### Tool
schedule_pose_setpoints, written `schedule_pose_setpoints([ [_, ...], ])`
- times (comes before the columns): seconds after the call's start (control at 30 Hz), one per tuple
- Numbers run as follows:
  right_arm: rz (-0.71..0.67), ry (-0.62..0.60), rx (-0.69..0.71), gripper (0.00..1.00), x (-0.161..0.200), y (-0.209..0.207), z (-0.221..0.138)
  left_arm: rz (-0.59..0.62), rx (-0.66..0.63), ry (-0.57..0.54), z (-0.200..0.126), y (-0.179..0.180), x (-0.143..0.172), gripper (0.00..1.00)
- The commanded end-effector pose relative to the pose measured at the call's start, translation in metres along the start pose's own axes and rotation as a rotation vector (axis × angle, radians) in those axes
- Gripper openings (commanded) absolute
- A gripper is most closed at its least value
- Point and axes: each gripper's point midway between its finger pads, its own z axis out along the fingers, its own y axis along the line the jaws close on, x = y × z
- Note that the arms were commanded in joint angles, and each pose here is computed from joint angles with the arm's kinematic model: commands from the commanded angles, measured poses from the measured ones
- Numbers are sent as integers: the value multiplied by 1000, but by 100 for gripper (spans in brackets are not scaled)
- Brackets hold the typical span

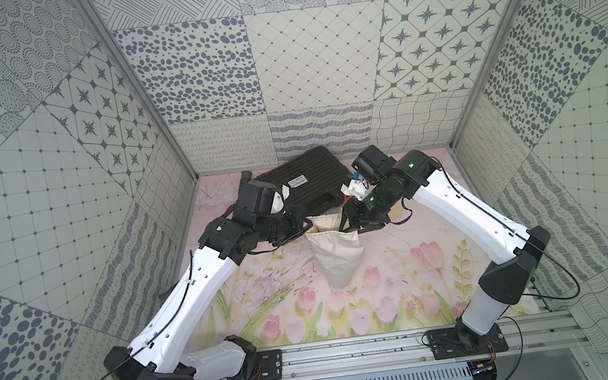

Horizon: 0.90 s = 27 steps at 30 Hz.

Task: Close the soil bag
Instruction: Adjust the soil bag at the center of the board.

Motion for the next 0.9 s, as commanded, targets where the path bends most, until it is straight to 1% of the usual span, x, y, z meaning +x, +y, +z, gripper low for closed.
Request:
schedule_pose_setpoints([
  [0.0, -8, 24, 8, 13, 1, -4, 12, 18, 31, -35, -6, -9, -6, 0],
  [0.03, -8, 25, 19, 3, 2, -7, 11, 20, 31, -38, -7, -10, -6, 0],
  [0.07, -12, 12, 28, 0, 3, -7, 7, 20, 29, -41, -9, -10, -6, 0],
  [0.13, -31, -30, 69, 0, 0, -10, -7, 19, 26, -45, -12, -11, -6, 0],
  [0.23, -76, -135, 117, 0, -13, -6, -36, 22, 18, -65, -21, -14, -9, 0],
  [0.4, -155, -296, 125, 0, -35, 9, -69, 0, 0, -122, -46, -17, -7, 0],
  [0.47, -177, -328, 118, 0, -36, 11, -74, -15, -4, -144, -57, -16, -3, 0],
  [0.57, -212, -362, 59, 0, -33, 15, -71, -48, -16, -139, -63, -8, 13, 0],
  [0.7, -191, -335, 12, 0, -14, -2, -39, -92, -47, -107, -55, 15, 41, 0],
  [0.77, -165, -306, -8, 0, -2, -12, -23, -103, -40, -102, -51, 21, 50, 0],
  [0.87, -168, -299, -74, 0, 11, -10, -14, -116, -47, -89, -45, 30, 58, 0],
])
